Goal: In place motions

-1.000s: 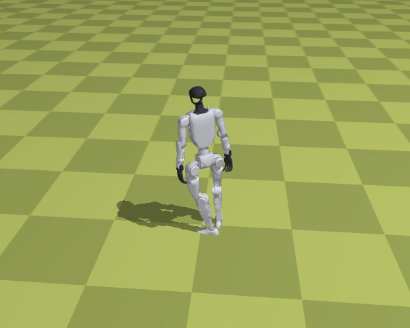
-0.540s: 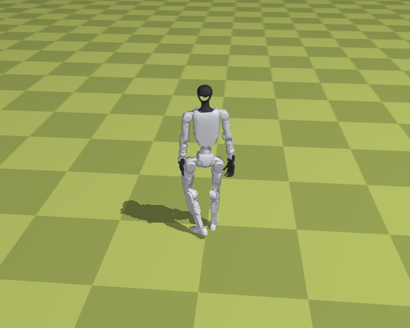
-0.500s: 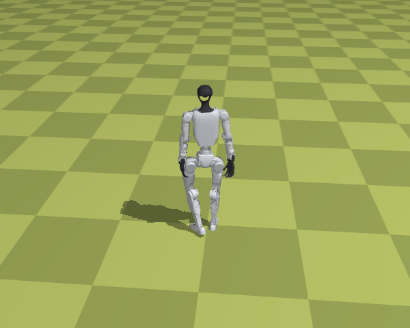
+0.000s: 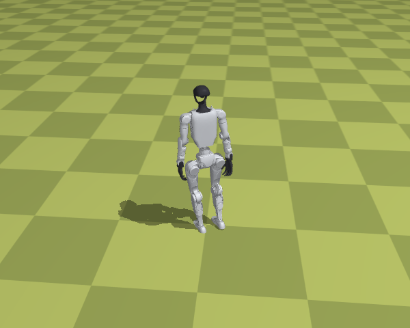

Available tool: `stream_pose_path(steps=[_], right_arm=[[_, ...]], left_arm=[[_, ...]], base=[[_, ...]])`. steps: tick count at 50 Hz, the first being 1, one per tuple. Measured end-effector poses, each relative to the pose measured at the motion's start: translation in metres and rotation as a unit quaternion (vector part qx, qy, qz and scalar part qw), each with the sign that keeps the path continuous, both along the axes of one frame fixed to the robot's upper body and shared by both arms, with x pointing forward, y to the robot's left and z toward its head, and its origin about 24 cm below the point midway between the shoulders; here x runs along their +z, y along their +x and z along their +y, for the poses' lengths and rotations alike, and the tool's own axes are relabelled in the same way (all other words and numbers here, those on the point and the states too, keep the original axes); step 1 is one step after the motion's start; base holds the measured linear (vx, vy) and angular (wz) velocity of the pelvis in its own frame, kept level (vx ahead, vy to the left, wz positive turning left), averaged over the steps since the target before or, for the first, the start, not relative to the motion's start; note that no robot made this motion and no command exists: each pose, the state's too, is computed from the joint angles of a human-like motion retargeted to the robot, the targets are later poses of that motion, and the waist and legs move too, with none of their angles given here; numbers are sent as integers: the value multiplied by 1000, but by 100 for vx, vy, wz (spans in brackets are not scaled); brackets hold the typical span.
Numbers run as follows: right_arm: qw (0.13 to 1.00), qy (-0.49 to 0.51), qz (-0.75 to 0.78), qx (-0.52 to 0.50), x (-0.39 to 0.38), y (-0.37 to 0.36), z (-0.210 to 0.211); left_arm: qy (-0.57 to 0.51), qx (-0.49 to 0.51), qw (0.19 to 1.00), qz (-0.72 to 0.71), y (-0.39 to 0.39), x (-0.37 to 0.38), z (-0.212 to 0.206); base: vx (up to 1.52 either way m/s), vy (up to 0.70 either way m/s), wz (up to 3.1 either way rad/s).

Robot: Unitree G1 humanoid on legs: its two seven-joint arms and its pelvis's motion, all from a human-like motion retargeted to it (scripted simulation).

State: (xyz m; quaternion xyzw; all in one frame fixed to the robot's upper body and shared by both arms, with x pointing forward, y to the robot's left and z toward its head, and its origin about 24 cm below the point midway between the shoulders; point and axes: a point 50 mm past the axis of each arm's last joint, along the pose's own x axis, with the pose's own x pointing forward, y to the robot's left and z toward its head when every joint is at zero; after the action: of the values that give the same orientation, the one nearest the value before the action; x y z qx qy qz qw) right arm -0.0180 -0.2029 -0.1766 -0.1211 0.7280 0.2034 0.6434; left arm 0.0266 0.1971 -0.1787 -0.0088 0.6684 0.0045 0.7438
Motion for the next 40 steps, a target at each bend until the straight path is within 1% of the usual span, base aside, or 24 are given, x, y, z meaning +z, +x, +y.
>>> stream_pose_path(steps=[9, 13, 22, 27, 30, 34, 40], right_arm=[[1000, -13, 12, -10, 2, -10, -9], [999, -26, 25, 3, 3, -21, -11], [999, -32, 33, -18, 4, -36, -9], [998, -45, 41, -31, 6, -43, -12], [998, -45, 45, -27, 5, -36, -14], [999, -38, 20, 19, 2, -7, -10], [995, 6, -63, 76, -2, 42, 11]], left_arm=[[3, -29, 998, -57, 39, 4, 2], [-6, -14, 998, -66, 45, 5, -2], [26, -17, 997, -71, 54, 9, 17], [20, 24, 998, -48, 38, 5, 12], [18, 57, 998, -33, 26, 3, 7], [14, 110, 994, -9, 4, 0, 3], [11, 181, 982, 45, -39, -1, -6]], base=[[-17, 5, 220], [-13, -3, 422], [-4, -9, 407], [9, -7, 258], [-2, -6, 102], [-6, -9, -31], [2, -12, -24]])
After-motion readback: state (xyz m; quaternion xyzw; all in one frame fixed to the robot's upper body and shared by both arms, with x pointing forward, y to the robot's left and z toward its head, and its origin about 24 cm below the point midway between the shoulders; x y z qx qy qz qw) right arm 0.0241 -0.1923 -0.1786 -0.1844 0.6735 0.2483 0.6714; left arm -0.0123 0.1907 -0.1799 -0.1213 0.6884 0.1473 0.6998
